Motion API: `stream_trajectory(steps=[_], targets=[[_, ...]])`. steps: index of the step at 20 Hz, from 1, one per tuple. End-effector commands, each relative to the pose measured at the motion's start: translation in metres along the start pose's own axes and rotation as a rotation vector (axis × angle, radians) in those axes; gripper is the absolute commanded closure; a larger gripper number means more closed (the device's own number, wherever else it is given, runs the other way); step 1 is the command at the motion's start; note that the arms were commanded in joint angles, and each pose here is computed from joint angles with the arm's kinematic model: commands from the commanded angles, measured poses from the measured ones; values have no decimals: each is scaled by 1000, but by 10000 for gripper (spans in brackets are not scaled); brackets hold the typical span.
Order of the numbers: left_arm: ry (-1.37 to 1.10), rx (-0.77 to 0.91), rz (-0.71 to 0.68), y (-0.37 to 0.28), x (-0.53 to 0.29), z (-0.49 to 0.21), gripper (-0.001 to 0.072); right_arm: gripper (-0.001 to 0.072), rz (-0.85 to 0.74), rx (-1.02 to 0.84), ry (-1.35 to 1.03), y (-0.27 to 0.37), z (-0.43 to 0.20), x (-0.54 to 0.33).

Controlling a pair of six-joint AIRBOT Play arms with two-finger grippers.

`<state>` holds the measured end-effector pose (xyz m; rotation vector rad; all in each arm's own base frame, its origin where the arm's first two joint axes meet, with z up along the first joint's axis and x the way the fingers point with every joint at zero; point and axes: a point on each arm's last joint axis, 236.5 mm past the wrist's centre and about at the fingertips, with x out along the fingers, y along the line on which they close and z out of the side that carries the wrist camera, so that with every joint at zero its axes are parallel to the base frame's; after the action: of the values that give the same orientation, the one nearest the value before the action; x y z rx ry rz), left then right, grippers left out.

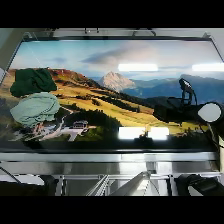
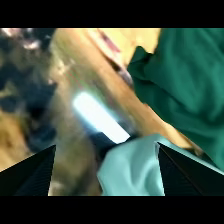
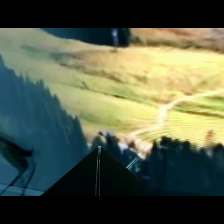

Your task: Fold the shirts.

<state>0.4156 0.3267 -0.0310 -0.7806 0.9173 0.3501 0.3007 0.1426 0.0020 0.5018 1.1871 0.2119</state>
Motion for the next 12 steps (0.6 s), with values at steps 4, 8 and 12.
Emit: stream_trajectory(steps=[4, 8, 12], targets=[[27, 66, -251, -76, 101, 16, 13, 692, 48, 78, 45, 9, -5, 15], [145, 171, -340, -131, 130, -11, 406, 692, 43, 99, 77, 6, -9, 23], [141, 230, -518, -219, 81, -14, 700, 693, 45, 105, 83, 6, -10, 25]])
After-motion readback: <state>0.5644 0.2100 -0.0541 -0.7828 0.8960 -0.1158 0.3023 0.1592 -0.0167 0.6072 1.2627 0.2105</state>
